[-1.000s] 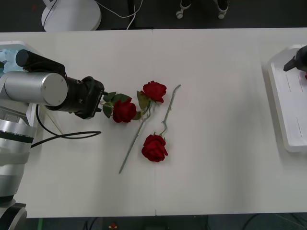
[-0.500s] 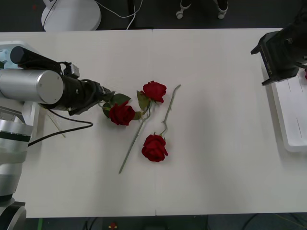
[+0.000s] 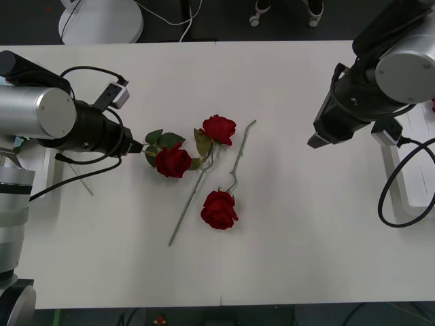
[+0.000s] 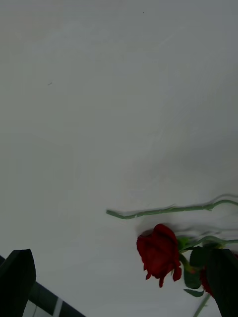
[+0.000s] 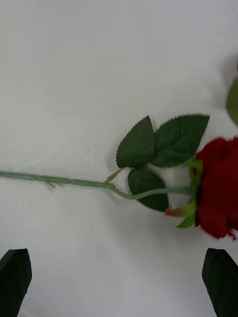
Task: Put the red flowers into the right box and the blue flowers into the left box
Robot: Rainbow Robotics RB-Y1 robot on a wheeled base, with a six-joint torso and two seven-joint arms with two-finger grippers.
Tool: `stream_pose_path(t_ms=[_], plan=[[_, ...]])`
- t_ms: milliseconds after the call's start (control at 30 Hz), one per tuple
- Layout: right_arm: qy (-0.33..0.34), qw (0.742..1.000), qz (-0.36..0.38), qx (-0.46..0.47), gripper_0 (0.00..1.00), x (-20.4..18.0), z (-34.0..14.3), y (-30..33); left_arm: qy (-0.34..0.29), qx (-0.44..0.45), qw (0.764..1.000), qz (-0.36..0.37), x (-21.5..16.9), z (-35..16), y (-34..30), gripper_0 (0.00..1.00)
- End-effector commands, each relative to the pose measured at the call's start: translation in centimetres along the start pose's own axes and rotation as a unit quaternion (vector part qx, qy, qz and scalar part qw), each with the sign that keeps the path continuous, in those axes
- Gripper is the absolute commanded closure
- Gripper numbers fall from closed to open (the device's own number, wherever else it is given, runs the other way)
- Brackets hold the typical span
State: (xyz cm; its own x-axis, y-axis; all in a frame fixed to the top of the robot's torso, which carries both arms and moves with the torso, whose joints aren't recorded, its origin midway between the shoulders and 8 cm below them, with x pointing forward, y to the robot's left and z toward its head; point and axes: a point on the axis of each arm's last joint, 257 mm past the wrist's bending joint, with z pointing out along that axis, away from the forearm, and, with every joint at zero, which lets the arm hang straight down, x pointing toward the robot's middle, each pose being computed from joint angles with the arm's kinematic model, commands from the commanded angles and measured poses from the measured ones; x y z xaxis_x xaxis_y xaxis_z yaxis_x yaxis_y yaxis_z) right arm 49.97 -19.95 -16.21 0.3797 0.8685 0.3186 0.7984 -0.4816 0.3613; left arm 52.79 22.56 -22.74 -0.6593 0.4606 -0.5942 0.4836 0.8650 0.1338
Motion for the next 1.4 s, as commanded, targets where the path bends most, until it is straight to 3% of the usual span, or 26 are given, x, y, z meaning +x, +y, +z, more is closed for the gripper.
stream_pose_path(t_ms=[33, 200, 267, 367, 733, 1033, 1400], plan=[[-0.010, 1.000, 0.020, -0.012, 0.00, 2.3, 0.4, -2.6, -0.014, -0.037, 0.992, 0.117, -3.5, -2.9, 2.0, 0.00], [-0.026, 0.999, 0.046, 0.003, 0.00, 2.9, 1.7, -4.6, 0.001, -0.046, 0.967, 0.250, -3.3, -2.9, 2.6, 0.00], [-0.034, 0.997, 0.058, 0.023, 0.00, 3.4, 2.1, -5.9, 0.010, -0.045, 0.947, 0.318, -3.1, -2.3, 3.1, 0.00], [-0.032, 0.997, 0.065, 0.038, 0.00, 4.2, 2.5, -6.8, 0.020, -0.040, 0.927, 0.372, -3.1, -1.5, 3.6, 0.00], [-0.004, 0.992, 0.118, 0.047, 0.00, 9.4, 4.6, -7.6, 0.058, -0.015, 0.929, 0.365, -1.6, 2.5, 3.9, 0.00], [-0.012, 0.991, 0.120, 0.049, 0.00, 11.1, 6.1, -9.6, 0.064, -0.009, 0.922, 0.381, -1.5, 5.7, 2.1, 0.00], [-0.019, 0.992, 0.127, 0.010, 0.00, 11.5, 9.0, -12.1, 0.064, -0.015, 0.902, 0.427, -4.4, 7.5, -2.3, 0.00]])
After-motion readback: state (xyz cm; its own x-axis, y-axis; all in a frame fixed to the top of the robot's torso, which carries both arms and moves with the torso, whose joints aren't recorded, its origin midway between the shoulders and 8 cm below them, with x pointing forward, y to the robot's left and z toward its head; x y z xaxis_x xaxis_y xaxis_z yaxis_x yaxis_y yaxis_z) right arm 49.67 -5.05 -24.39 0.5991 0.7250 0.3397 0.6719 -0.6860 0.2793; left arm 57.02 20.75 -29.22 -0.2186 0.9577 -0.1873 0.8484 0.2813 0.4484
